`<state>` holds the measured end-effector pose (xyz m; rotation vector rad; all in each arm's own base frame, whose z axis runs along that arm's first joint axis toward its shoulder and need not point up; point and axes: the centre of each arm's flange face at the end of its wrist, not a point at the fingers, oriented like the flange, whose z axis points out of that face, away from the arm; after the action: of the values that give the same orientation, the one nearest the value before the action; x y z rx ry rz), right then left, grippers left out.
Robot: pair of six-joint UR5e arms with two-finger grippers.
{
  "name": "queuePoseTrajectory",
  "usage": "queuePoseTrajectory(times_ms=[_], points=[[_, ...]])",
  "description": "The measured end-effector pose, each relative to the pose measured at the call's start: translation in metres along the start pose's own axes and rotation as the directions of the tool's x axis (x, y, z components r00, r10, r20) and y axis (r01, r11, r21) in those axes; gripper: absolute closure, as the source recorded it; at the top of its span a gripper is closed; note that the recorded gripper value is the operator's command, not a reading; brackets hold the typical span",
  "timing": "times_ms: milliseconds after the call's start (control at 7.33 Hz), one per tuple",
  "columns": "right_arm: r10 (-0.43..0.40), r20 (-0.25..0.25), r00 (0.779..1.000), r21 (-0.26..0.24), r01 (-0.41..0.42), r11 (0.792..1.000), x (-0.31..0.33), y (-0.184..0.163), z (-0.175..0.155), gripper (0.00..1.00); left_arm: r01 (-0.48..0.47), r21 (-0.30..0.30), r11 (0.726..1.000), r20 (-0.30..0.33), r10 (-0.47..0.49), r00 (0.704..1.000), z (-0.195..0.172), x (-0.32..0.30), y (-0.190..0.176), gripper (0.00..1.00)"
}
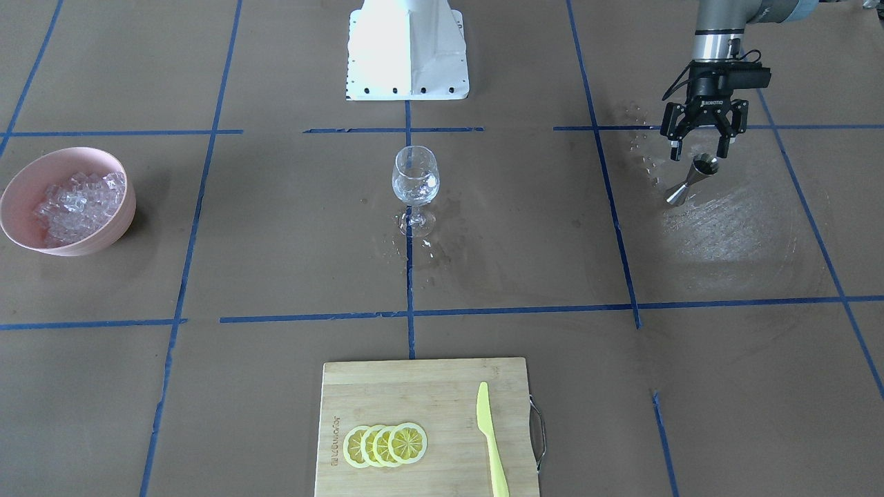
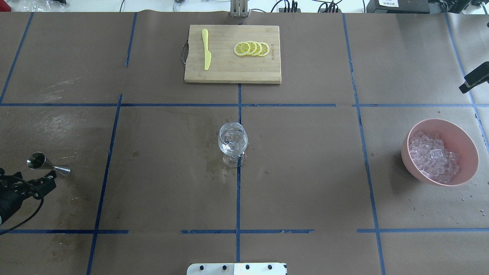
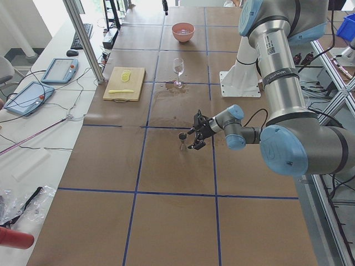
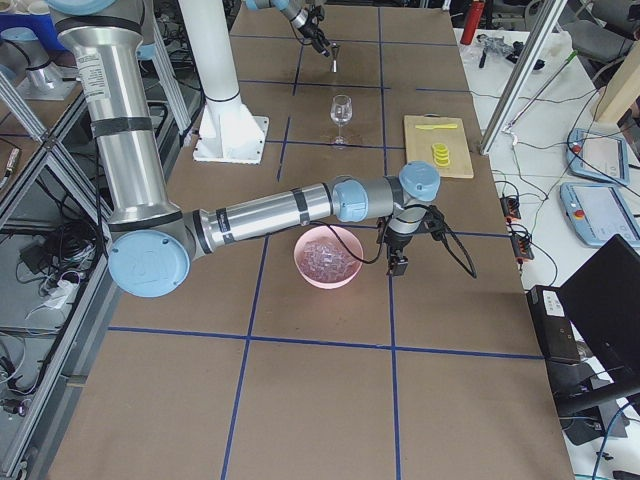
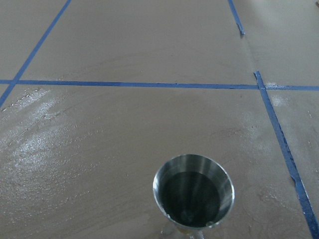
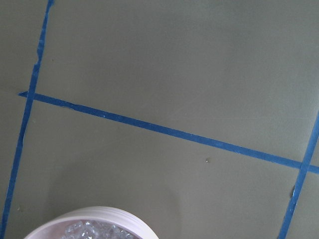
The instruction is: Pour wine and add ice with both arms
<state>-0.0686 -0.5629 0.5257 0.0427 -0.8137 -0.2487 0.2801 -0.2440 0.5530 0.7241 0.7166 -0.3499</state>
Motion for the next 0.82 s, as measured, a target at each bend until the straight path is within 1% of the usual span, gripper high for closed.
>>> queuePoseTrajectory(times_ms=[273, 410, 683, 819], points=[[0.003, 0.0, 1.0, -0.003, -0.003, 1.0, 0.002, 0.001, 0.001, 0.0, 0.023, 0.077, 0.997, 0.011, -0.024, 1.0, 0.017, 0.003, 0.014, 0.01], [0.003, 0.0, 1.0, -0.003, -0.003, 1.0, 0.002, 0.002, 0.001, 0.0, 0.03, 0.118, 0.993, 0.011, -0.031, 0.999, 0.02, 0.005, 0.014, 0.01], [0.003, 0.0, 1.0, -0.001, -0.003, 1.0, 0.001, 0.002, 0.001, 0.0, 0.032, 0.217, 0.976, 0.011, -0.035, 0.999, 0.021, 0.006, 0.008, 0.01], [0.003, 0.0, 1.0, -0.001, -0.003, 1.0, 0.001, 0.002, 0.001, 0.0, 0.029, 0.241, 0.97, 0.012, -0.033, 0.999, 0.022, 0.006, 0.007, 0.01]])
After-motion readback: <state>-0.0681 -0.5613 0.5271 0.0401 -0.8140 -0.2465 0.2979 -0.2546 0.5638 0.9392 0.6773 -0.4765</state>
